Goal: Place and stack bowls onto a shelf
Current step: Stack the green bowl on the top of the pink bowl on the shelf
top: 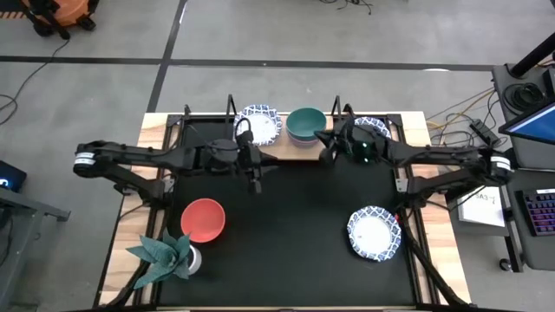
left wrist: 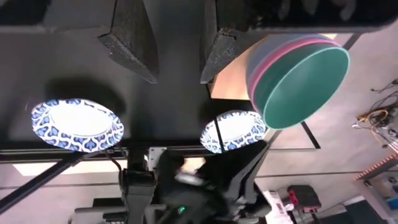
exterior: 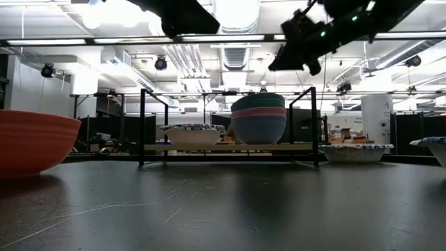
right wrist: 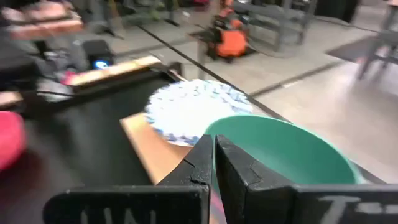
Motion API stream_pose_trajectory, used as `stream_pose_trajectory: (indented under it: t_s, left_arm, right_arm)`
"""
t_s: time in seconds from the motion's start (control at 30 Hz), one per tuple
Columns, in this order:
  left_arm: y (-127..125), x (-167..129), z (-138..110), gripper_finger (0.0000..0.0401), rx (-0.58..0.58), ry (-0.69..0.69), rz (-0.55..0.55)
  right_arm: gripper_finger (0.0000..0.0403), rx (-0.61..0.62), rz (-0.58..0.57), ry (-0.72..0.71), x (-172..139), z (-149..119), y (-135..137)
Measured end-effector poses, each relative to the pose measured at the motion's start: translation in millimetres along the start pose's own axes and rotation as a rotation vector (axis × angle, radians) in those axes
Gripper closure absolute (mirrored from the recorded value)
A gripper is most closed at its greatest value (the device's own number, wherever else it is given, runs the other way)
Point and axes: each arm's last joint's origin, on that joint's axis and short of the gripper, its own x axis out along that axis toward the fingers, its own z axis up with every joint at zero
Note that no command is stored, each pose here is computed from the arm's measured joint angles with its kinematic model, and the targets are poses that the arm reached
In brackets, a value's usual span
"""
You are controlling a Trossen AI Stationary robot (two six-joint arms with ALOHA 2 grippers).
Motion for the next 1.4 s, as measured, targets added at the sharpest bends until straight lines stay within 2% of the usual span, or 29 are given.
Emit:
stream_pose_trajectory:
  t_s: [0.17, 0.47, 0.7, 1.07, 1.3, 1.4]
  left_arm:
    - [0, -3, -4, 0.0304, -0.007, 0.014, -0.004]
    - [0, -4, -6, 0.0304, 0.002, 0.048, -0.006]
    - [-1, -4, -11, 0.0304, 0.013, 0.098, -0.009]
    - [0, -5, -11, 0.0304, 0.013, 0.094, -0.009]
    - [0, -5, -11, 0.0304, 0.020, 0.094, -0.009]
    - [0, -5, -11, 0.0304, 0.021, 0.094, -0.009]
  right_arm:
    - [0.0394, 0.047, -0.069, 0.055, 20, -7, -13]
    - [0.0394, 0.078, -0.094, 0.127, 38, -25, -13]
    - [0.0394, 0.107, -0.080, 0.121, 31, -21, -13]
    - [0.0394, 0.091, -0.084, 0.162, 29, -24, -12]
    - [0.0394, 0.109, -0.077, 0.109, 31, -9, -11]
    - [0.0394, 0.092, -0.108, 0.086, 33, -3, -11]
